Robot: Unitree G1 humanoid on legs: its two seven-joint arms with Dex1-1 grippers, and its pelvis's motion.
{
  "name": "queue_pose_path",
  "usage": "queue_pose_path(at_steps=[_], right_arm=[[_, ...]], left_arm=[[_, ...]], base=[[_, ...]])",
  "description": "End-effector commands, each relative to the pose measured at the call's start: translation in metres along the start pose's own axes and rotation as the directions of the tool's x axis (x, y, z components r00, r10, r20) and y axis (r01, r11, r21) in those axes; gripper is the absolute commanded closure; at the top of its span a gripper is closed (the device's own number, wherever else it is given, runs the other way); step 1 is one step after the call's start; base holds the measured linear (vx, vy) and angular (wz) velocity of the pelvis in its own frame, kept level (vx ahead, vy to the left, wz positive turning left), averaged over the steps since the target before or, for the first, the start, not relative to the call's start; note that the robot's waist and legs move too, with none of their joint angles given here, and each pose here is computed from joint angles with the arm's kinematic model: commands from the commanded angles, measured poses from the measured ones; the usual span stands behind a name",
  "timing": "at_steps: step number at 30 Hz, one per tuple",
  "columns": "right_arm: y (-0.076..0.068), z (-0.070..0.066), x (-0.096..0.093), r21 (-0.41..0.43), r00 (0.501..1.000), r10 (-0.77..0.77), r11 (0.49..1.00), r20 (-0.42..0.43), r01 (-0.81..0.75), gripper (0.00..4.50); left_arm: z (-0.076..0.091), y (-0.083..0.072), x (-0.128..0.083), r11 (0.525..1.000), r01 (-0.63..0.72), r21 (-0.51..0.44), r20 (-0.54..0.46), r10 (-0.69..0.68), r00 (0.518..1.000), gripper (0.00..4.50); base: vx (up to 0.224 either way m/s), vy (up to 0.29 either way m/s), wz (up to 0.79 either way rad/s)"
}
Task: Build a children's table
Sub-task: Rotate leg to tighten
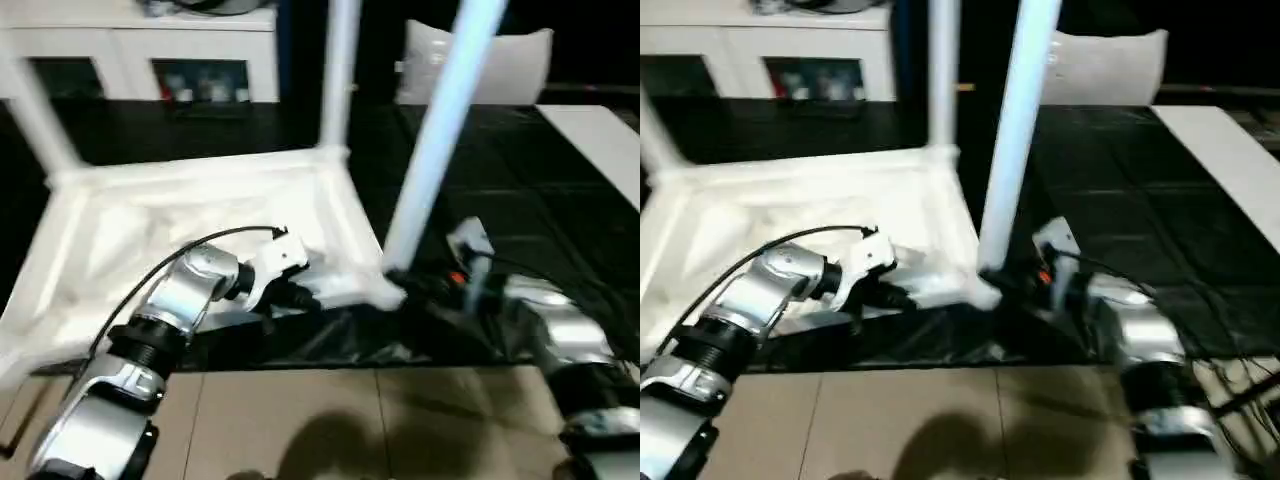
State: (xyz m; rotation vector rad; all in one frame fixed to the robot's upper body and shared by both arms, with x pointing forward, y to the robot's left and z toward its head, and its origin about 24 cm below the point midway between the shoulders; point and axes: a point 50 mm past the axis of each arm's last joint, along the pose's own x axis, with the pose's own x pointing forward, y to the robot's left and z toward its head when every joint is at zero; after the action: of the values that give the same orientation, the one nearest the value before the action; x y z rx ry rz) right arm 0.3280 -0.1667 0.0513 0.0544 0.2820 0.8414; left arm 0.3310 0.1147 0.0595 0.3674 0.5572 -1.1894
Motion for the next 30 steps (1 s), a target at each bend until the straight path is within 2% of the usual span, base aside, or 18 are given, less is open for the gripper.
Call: queue_pose_path(at_steps=[1, 3, 5, 8, 11, 13, 15, 18, 20, 24, 28, 29, 30], right_arm=[[0.017, 0.003, 0.027, 0.04, 0.999, -0.033, 0.999, -0.03, 0.034, 2.59], [0.019, 0.01, 0.03, 0.045, 0.997, -0.07, 0.997, -0.013, 0.07, 2.59], [0.021, 0.021, 0.039, 0.077, 0.98, -0.194, 0.979, 0.033, 0.191, 2.59], [0.021, 0.02, 0.044, 0.068, 0.954, -0.296, 0.954, 0.047, 0.292, 2.6], [0.023, 0.018, 0.044, 0.071, 0.948, -0.312, 0.949, 0.065, 0.307, 2.6], [0.024, 0.017, 0.038, 0.091, 0.954, -0.284, 0.957, 0.094, 0.276, 1.9], [0.022, 0.018, 0.03, 0.092, 0.959, -0.263, 0.963, 0.106, 0.254, 1.88], [0.015, 0.022, 0.016, 0.069, 0.96, -0.251, 0.967, 0.125, 0.243, 1.55], [0.011, 0.026, 0.001, 0.027, 0.976, -0.173, 0.985, 0.129, 0.171, 1.35], [0.005, 0.028, -0.018, -0.032, 0.99, -0.091, 0.995, 0.11, 0.095, 1.0], [-0.003, 0.031, -0.043, -0.166, 0.999, -0.006, 0.986, 0.042, 0.013, 0.71], [-0.003, 0.031, -0.043, -0.166, 0.999, -0.006, 0.986, 0.042, 0.013, 0.57], [-0.007, 0.032, -0.048, -0.221, 1.0, 0.002, 0.975, 0.01, 0.001, 0.48]], left_arm=[[0.032, -0.014, 0.021, 1.0, 0.018, 0.014, 0.111, -0.019, 0.994, 4.5], [0.035, -0.013, 0.024, 1.0, -0.018, -0.012, 0.121, 0.02, 0.992, 4.5], [0.043, -0.011, 0.031, 0.991, -0.108, -0.078, 0.146, 0.119, 0.982, 4.5], [0.05, -0.013, 0.037, 0.978, -0.159, -0.136, 0.182, 0.182, 0.966, 4.5], [0.054, -0.015, 0.039, 0.976, -0.161, -0.147, 0.199, 0.189, 0.962, 4.5], [0.054, -0.018, 0.04, 0.982, -0.167, -0.09, 0.183, 0.181, 0.966, 4.5], [0.051, -0.019, 0.039, 0.987, -0.154, -0.051, 0.171, 0.16, 0.972, 4.5], [0.046, -0.017, 0.036, 0.987, -0.16, -0.024, 0.149, 0.162, 0.976, 4.5], [0.04, -0.013, 0.029, 0.988, -0.152, 0.013, 0.138, 0.149, 0.979, 4.5], [0.032, -0.009, 0.022, 0.989, -0.138, 0.043, 0.119, 0.133, 0.984, 4.5], [0.023, -0.006, 0.011, 0.989, -0.069, 0.128, 0.085, 0.058, 0.995, 4.5], [0.023, -0.006, 0.011, 0.989, -0.069, 0.128, 0.085, 0.058, 0.995, 4.5], [0.02, -0.008, 0.007, 0.987, -0.007, 0.163, 0.077, -0.006, 0.997, 4.5]], base=[[0.0, 0.0, 0.0], [0.0, 0.0, 0.0], [0.0, 0.0, 0.0], [0.0, 0.0, 0.0], [0.0, 0.0, 0.0], [0.0, 0.0, 0.0], [0.0, 0.0, 0.0], [0.0, 0.0, 0.0], [0.0, 0.0, 0.0], [0.0, 0.0, 0.0], [0.0, 0.0, 0.0], [0.0, 0.0, 0.0], [0.0, 0.0, 0.0]])
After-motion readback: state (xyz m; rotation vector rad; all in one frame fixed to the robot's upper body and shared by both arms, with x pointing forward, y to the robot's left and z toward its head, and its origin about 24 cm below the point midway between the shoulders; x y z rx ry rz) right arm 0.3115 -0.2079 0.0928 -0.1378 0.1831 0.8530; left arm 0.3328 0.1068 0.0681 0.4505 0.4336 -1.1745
